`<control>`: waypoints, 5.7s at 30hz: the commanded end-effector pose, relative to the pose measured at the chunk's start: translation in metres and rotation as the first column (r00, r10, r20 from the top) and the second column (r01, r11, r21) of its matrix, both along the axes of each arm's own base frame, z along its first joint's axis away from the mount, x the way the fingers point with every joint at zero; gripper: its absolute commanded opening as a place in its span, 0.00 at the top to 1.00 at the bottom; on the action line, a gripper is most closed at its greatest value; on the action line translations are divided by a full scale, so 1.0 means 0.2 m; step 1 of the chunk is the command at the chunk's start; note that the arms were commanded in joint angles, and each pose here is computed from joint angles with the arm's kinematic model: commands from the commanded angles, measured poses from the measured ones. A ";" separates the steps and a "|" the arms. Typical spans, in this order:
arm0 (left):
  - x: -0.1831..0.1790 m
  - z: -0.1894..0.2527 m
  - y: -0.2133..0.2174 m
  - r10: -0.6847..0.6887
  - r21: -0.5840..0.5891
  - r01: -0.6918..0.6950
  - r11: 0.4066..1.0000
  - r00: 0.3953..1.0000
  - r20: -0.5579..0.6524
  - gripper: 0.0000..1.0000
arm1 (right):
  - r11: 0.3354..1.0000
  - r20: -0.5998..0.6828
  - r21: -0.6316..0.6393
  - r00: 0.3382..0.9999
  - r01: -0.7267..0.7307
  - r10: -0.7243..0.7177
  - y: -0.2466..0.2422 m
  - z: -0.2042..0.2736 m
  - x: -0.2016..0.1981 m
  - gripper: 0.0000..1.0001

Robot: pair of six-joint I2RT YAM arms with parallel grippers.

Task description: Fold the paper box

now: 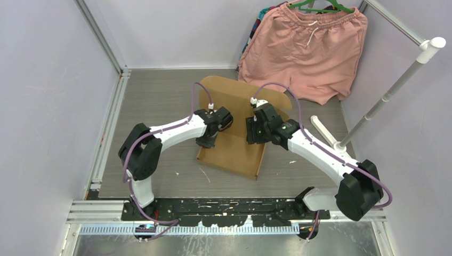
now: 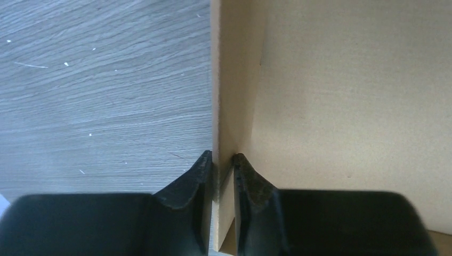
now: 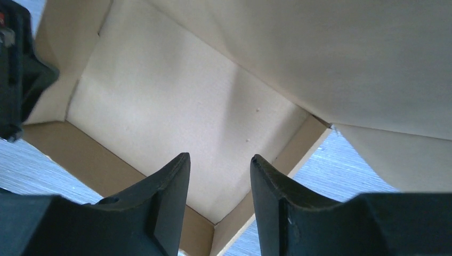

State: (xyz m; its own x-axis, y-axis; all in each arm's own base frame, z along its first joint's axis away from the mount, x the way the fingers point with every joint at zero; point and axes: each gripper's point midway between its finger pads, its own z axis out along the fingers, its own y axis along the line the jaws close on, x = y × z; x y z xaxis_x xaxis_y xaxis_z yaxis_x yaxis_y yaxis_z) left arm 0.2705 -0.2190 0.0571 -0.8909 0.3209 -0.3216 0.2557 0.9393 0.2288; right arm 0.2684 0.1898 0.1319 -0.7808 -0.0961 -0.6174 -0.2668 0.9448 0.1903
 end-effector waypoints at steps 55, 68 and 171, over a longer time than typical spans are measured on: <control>0.17 0.00 0.19 0.113 0.177 -0.181 0.967 0.935 0.337 0.67 | 0.991 -0.218 -0.116 0.972 0.067 -0.092 0.21 -0.76 0.00 0.53; 0.22 0.00 0.22 0.200 0.057 -0.244 0.968 0.889 0.411 0.71 | 0.991 -0.243 -0.123 0.967 0.047 -0.076 0.22 -0.81 -0.01 0.53; 0.65 0.05 0.39 0.353 -0.176 -0.312 0.934 0.721 0.596 0.77 | 0.990 -0.326 -0.143 0.945 -0.021 -0.027 0.24 -0.97 -0.05 0.53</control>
